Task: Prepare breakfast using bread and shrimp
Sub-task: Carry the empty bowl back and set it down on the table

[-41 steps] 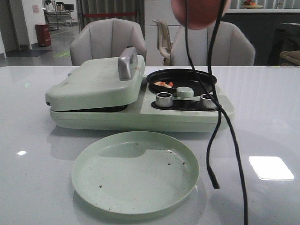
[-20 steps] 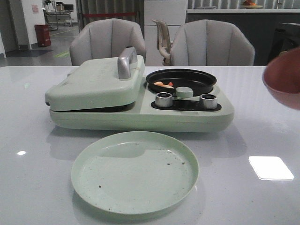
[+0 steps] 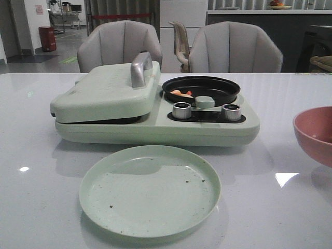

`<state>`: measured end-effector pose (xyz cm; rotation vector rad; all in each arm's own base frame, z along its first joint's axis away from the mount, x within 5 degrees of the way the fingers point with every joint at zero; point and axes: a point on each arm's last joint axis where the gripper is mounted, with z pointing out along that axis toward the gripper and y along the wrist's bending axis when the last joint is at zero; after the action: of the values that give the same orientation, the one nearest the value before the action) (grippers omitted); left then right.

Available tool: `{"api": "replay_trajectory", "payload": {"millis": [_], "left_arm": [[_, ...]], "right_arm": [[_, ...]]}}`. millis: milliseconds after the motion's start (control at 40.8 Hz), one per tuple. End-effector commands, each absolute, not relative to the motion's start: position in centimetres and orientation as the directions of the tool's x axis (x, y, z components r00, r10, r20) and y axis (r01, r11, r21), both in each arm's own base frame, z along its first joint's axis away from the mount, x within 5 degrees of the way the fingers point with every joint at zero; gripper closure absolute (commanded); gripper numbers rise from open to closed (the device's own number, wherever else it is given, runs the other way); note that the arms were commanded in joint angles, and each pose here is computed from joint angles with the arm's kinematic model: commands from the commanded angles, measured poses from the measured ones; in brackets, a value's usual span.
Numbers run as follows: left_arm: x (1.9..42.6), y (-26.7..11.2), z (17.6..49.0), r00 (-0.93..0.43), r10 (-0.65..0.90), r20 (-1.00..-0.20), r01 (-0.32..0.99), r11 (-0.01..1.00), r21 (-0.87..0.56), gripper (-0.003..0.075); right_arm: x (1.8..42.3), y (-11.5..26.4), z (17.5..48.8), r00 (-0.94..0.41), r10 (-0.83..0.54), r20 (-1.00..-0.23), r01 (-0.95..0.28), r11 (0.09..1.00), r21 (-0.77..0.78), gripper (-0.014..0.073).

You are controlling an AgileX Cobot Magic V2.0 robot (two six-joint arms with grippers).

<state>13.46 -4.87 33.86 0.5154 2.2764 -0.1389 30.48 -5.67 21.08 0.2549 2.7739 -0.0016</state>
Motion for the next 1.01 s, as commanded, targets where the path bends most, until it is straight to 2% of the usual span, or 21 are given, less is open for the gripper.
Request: {"api": "replay_trajectory", "payload": {"millis": [0, 172, 245, 392, 539, 711, 883, 981], "left_arm": [[13.7, -5.1, 35.2, -0.543, 0.29, -0.788, 0.401, 0.914, 0.059, 0.062], [13.7, -5.1, 35.2, -0.543, 0.29, -0.788, 0.401, 0.914, 0.059, 0.062], [13.7, -5.1, 35.2, -0.543, 0.29, -0.788, 0.401, 0.914, 0.059, 0.062], [13.7, -5.1, 35.2, -0.543, 0.29, -0.788, 0.401, 0.914, 0.059, 0.062], [13.6, -5.0, 35.2, -0.55, 0.292, -0.783, 0.402, 0.914, 0.059, 0.062], [13.6, -5.0, 35.2, -0.55, 0.292, -0.783, 0.402, 0.914, 0.059, 0.062], [13.6, -5.0, 35.2, -0.551, 0.293, -0.782, 0.402, 0.914, 0.059, 0.062], [13.6, -5.0, 35.2, -0.551, 0.293, -0.782, 0.402, 0.914, 0.059, 0.062]], "right_arm": [[31.1, -5.9, 22.3, -0.89, 0.167, -0.424, 0.171, 0.985, 0.028, 0.0498], [31.2, -6.0, 22.2, -0.893, 0.163, -0.42, 0.168, 0.985, 0.024, 0.0205], [31.1, -6.0, 22.5, -0.896, 0.156, -0.416, 0.164, 0.986, 0.017, 0.0159], [30.8, -5.4, 25.4, -0.878, 0.14, -0.459, 0.147, 0.989, 0.019, 0.0165], [28.7, -2.7, 30.0, -0.808, 0.06, -0.587, 0.064, 0.998, 0.013, 0.0165], [24.5, 0.5, 34.1, -0.716, -0.035, -0.697, -0.053, 0.999, 0.004, 0.0165], [19.5, 1.0, 35.3, -0.646, -0.052, -0.762, -0.08, 0.997, 0.0, 0.0165], [17.0, 0.9, 34.7, -0.626, -0.052, -0.778, -0.08, 0.997, -0.002, 0.0165]]}}
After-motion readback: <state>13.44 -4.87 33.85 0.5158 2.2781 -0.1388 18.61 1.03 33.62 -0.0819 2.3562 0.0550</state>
